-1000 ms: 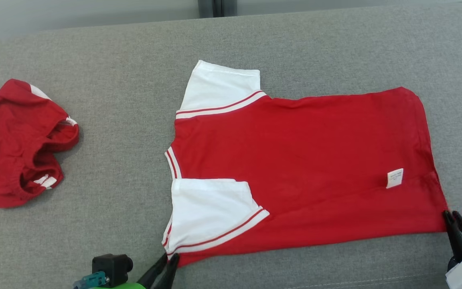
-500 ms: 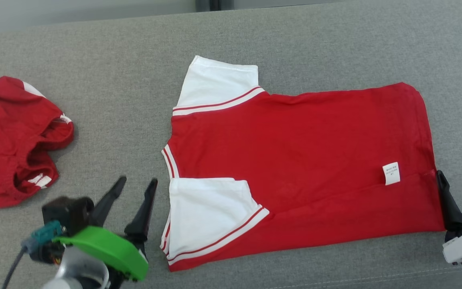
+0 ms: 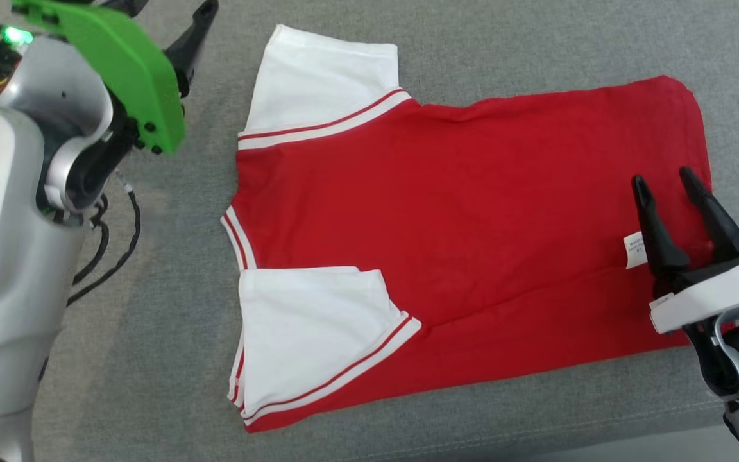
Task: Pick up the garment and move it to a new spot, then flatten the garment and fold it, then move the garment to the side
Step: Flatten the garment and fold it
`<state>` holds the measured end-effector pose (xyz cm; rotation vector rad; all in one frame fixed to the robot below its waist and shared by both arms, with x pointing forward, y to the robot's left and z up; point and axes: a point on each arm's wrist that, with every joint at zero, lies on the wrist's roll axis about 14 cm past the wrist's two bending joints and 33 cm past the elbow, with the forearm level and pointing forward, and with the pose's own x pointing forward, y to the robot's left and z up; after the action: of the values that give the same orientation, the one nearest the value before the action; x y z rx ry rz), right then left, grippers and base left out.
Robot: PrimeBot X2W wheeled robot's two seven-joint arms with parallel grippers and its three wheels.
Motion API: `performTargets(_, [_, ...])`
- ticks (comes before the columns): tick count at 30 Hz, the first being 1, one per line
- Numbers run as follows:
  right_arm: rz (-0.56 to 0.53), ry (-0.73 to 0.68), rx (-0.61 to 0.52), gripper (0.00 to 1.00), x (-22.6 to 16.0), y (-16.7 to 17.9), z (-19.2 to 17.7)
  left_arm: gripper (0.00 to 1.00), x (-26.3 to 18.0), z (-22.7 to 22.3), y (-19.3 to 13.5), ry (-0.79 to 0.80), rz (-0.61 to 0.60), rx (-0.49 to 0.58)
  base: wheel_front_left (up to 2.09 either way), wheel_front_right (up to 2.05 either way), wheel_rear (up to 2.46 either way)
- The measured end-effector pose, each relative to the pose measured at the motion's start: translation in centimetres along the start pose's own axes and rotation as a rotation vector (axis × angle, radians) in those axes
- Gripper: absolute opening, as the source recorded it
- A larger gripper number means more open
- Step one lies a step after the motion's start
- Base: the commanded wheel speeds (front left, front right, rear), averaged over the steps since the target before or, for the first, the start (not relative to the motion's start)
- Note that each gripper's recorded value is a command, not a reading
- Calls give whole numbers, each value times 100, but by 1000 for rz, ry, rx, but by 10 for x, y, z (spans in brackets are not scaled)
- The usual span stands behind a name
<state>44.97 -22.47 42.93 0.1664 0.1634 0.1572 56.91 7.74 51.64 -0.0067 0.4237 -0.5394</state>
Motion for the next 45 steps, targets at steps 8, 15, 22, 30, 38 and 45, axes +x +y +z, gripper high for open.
performTargets(8, [-25, 3, -8, 100, 15, -12, -5, 100, 71, -47, 10, 274, -29, 5, 0, 0, 0])
performTargets(15, [-86, 28, -9, 100, 7, -30, -15, 100, 102, -82, 9, 379, -64, 5, 0, 0, 0])
performTargets(22, [-121, 51, -5, 100, 2, -38, -24, 100, 119, -106, 1, 436, -99, 14, 0, 0, 0])
performTargets(30, [-139, 50, -15, 100, -2, -44, -22, 0, 123, -111, 3, 448, -97, 17, 0, 0, 0])
performTargets(38, [-159, 38, 7, 100, 5, -61, -5, 0, 120, -92, -3, 373, -110, 16, 0, 0, 0])
performTargets(45, [-214, 154, -108, 100, 41, -101, 26, 0, 109, -76, -15, 333, -138, 34, 0, 0, 0])
